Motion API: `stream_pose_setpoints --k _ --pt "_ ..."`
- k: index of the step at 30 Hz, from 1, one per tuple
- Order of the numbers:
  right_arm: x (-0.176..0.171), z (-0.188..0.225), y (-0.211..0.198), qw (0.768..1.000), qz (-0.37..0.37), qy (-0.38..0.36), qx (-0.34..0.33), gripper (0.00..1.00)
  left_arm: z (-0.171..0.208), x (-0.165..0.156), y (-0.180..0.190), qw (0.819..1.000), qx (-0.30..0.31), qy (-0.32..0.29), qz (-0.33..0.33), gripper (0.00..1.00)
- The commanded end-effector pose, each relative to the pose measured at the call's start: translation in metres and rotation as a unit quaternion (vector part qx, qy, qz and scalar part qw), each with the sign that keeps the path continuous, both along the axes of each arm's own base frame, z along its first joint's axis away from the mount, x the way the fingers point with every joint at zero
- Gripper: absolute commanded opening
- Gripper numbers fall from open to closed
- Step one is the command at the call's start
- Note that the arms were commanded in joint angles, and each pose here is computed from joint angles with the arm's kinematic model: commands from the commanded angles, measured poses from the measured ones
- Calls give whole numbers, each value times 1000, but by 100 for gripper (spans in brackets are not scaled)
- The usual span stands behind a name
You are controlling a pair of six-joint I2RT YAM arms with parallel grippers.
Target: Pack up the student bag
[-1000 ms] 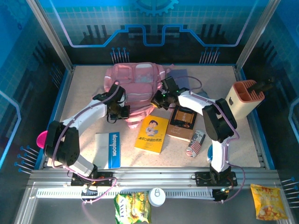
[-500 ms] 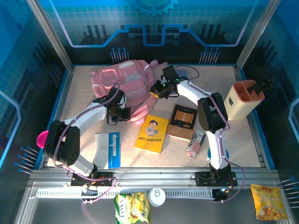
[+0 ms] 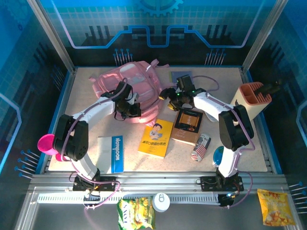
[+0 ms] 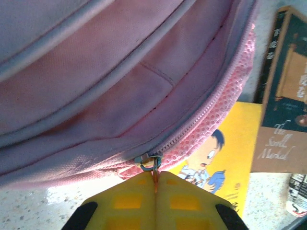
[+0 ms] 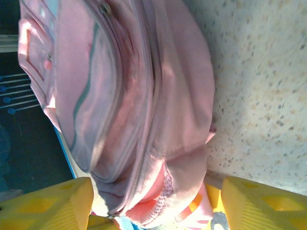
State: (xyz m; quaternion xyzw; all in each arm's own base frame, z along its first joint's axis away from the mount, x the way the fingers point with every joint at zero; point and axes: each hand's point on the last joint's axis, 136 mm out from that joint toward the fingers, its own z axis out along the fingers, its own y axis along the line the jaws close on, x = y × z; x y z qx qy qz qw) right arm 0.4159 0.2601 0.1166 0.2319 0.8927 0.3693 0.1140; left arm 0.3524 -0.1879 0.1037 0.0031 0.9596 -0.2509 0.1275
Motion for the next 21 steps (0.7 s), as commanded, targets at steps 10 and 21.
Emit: stream_pose_setpoints --k 10,21 --pt "-10 -25 42 999 -16 45 1 84 26 8 -32 999 -40 -13 -30 0" --pt "-14 -54 49 996 -23 88 -5 88 24 6 -39 998 -42 -11 -35 0"
